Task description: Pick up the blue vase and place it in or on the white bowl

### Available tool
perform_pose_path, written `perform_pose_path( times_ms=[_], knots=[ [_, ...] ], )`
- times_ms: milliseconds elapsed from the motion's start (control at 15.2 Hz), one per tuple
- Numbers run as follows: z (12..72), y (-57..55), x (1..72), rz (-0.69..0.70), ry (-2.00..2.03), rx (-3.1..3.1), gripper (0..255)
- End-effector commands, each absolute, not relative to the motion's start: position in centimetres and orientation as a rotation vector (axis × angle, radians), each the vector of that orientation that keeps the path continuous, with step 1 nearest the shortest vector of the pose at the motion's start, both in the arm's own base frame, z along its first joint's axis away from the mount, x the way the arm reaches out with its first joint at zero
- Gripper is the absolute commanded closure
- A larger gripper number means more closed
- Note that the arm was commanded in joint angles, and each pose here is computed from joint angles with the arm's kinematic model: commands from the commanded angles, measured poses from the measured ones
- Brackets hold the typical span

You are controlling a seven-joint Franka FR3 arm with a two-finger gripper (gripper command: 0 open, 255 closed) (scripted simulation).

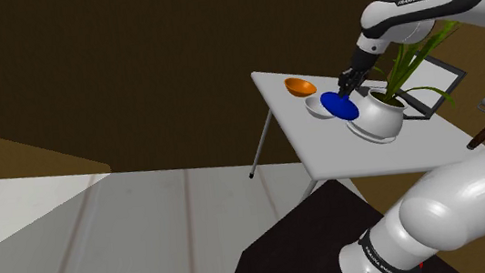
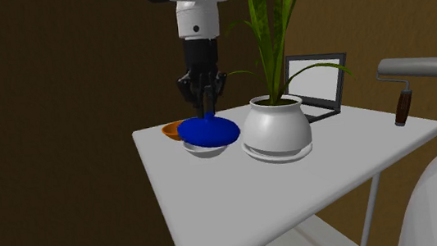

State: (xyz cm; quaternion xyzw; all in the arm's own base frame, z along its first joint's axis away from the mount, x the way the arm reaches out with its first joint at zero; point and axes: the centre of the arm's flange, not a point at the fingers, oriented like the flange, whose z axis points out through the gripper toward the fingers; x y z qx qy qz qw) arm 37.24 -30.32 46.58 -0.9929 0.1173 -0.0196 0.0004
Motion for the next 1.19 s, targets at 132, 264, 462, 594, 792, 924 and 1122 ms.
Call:
perform_pose_path(
  times_ms=[132, 264, 462, 594, 792, 924, 1122],
  knots=[
    [48.1, -33.6, 40.3, -0.061, 0.368, -3.118, 255],
    [48.7, -35.5, 42.0, -0.061, 0.368, -3.118, 255],
    [49.7, -38.3, 44.6, -0.061, 0.368, -3.118, 255],
    [50.3, -40.1, 46.4, -0.061, 0.368, -3.118, 255],
    [51.1, -42.5, 48.7, -0.061, 0.368, -3.118, 255],
    [50.1, -42.5, 48.7, -0.061, 0.368, -3.118, 255],
    [48.5, -42.5, 48.7, -0.061, 0.368, -3.118, 255]
  ],
)
